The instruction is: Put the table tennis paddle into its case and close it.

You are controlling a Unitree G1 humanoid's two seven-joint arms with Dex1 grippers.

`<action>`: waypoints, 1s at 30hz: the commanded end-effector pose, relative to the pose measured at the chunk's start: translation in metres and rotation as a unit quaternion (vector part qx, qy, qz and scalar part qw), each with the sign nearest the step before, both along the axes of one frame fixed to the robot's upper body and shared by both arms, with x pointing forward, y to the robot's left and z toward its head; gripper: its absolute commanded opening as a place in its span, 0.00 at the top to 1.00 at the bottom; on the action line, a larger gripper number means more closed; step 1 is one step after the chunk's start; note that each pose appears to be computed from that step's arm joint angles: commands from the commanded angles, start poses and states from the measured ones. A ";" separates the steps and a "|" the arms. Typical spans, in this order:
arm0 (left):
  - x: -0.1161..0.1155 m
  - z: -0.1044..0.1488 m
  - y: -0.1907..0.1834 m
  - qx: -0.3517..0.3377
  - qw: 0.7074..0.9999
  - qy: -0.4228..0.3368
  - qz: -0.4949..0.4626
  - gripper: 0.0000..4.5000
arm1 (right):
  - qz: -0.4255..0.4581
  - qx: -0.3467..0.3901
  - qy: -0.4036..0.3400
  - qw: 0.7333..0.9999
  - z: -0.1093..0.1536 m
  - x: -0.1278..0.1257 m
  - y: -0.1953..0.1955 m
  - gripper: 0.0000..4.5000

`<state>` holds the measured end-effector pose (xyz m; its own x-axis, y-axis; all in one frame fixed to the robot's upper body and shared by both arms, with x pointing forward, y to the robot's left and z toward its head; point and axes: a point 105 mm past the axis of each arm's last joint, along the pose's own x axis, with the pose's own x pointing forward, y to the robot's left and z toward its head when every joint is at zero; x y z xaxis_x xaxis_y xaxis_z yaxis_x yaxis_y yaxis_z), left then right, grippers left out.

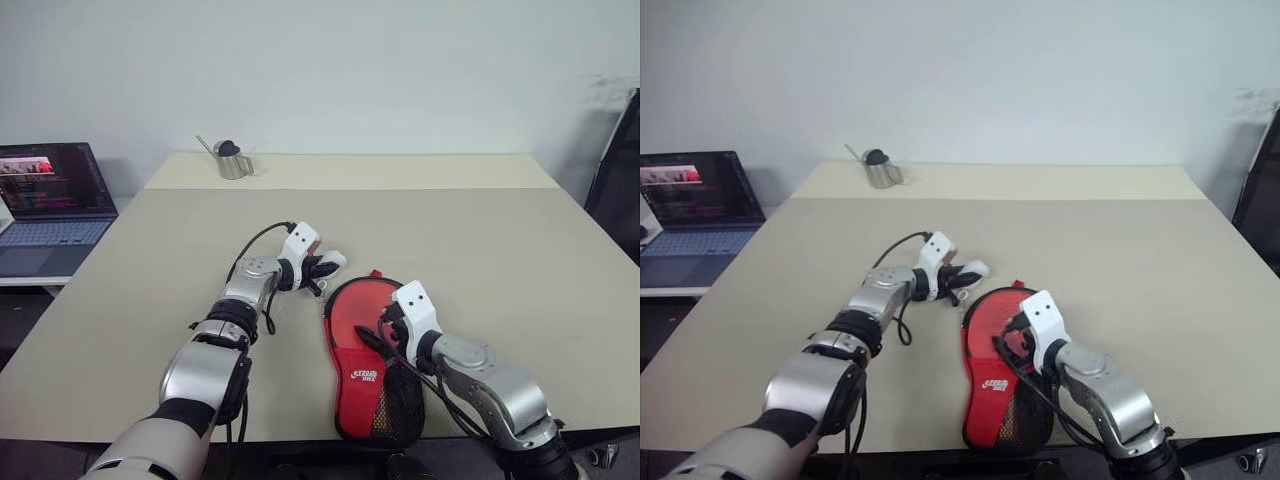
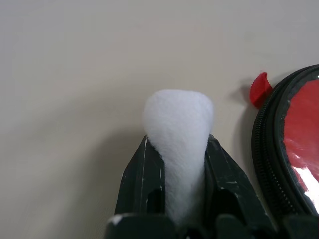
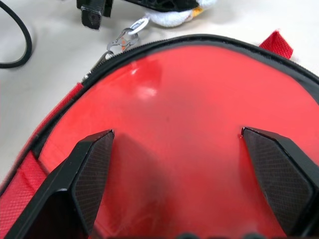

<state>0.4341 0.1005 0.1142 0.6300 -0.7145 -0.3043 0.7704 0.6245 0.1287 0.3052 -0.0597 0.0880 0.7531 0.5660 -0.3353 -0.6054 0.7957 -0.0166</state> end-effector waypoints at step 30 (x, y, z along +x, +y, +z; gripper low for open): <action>0.007 0.028 -0.108 0.149 0.975 -0.154 -0.055 0.90 | -0.033 0.008 0.106 0.994 -0.059 -0.013 -0.007 0.00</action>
<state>0.4369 0.0086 0.1149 0.6281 -0.6697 -0.3963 0.7665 0.4447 0.4633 0.3077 -0.0612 0.0743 0.7690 0.5510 -0.3240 -0.5681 0.8215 0.0488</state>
